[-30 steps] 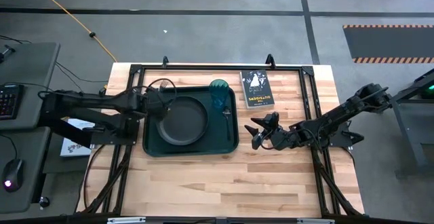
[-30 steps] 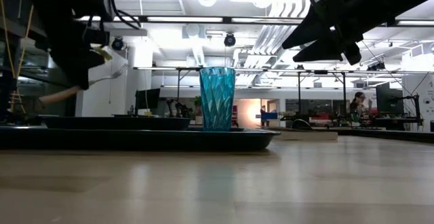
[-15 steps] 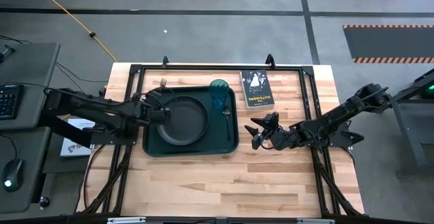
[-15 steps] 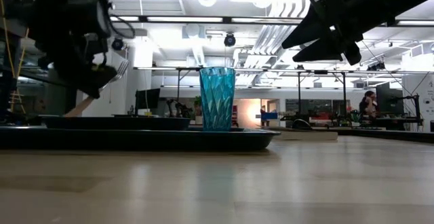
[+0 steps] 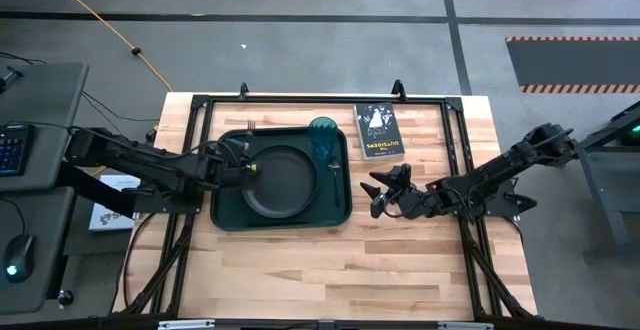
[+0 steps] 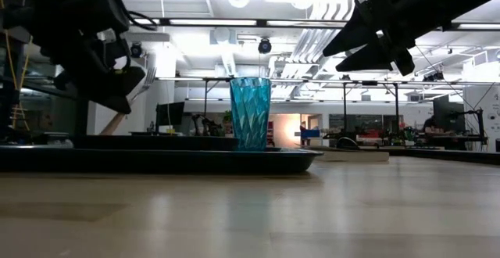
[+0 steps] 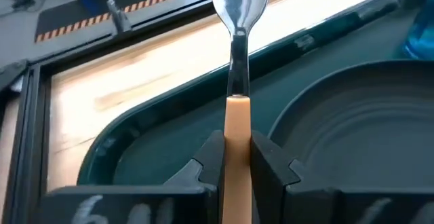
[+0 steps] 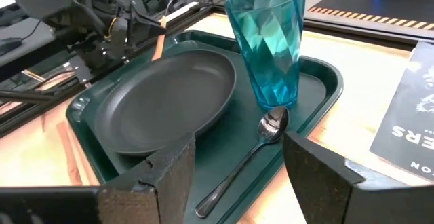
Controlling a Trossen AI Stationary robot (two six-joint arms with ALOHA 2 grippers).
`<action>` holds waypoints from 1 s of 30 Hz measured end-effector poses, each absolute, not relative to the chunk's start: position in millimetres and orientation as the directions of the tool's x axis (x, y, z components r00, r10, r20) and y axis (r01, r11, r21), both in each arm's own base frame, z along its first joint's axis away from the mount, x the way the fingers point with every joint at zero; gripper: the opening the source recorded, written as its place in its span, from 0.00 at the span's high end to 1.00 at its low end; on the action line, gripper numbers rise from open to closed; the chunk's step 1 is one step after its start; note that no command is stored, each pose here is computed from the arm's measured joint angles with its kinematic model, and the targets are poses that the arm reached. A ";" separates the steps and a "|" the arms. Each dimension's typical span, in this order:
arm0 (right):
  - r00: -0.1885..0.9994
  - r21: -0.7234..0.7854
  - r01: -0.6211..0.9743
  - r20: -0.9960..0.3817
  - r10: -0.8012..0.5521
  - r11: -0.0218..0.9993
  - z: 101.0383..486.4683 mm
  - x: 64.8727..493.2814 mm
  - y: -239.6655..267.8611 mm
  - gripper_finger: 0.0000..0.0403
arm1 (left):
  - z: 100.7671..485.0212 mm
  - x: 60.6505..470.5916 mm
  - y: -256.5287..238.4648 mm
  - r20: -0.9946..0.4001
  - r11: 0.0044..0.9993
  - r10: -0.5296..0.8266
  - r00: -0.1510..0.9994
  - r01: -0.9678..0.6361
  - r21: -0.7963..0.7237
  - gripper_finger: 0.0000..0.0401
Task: Pick and place plate/cup/fork/spoon on tray
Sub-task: Put the orange fork on the left of the black tray
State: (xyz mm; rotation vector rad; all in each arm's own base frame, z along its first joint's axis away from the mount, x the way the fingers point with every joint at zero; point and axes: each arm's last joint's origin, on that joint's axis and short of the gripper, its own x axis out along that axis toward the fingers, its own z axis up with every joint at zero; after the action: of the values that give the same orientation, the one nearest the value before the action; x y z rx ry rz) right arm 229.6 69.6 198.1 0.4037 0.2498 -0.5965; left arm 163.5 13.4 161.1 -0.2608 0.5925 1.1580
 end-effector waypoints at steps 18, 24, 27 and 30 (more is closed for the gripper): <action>0.817 0.305 0.560 -0.360 -0.451 0.770 197.5 230.0 70.8 0.47 | 201.8 148.1 41.9 -0.874 0.323 0.486 -0.002 -0.929 0.182 0.92; 0.816 0.276 0.557 -0.359 -0.453 0.784 197.5 230.0 70.7 0.47 | 179.4 145.7 41.4 -0.917 0.283 0.399 0.022 -0.954 0.101 0.92; 0.813 0.274 0.563 -0.355 -0.462 0.780 197.6 229.9 70.5 0.47 | 170.6 147.0 40.1 -0.933 0.285 0.354 0.068 -0.958 0.038 0.92; 0.818 0.294 0.556 -0.361 -0.448 0.777 197.5 230.0 70.8 0.47 | 162.6 142.7 38.7 -0.941 0.261 0.334 0.051 -0.965 0.040 0.91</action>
State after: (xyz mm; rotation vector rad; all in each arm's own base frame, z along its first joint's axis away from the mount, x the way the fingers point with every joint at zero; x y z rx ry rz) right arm 230.0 70.8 197.5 0.4036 0.2794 -0.5509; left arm 142.7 38.7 162.6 -0.7687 1.0658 1.1530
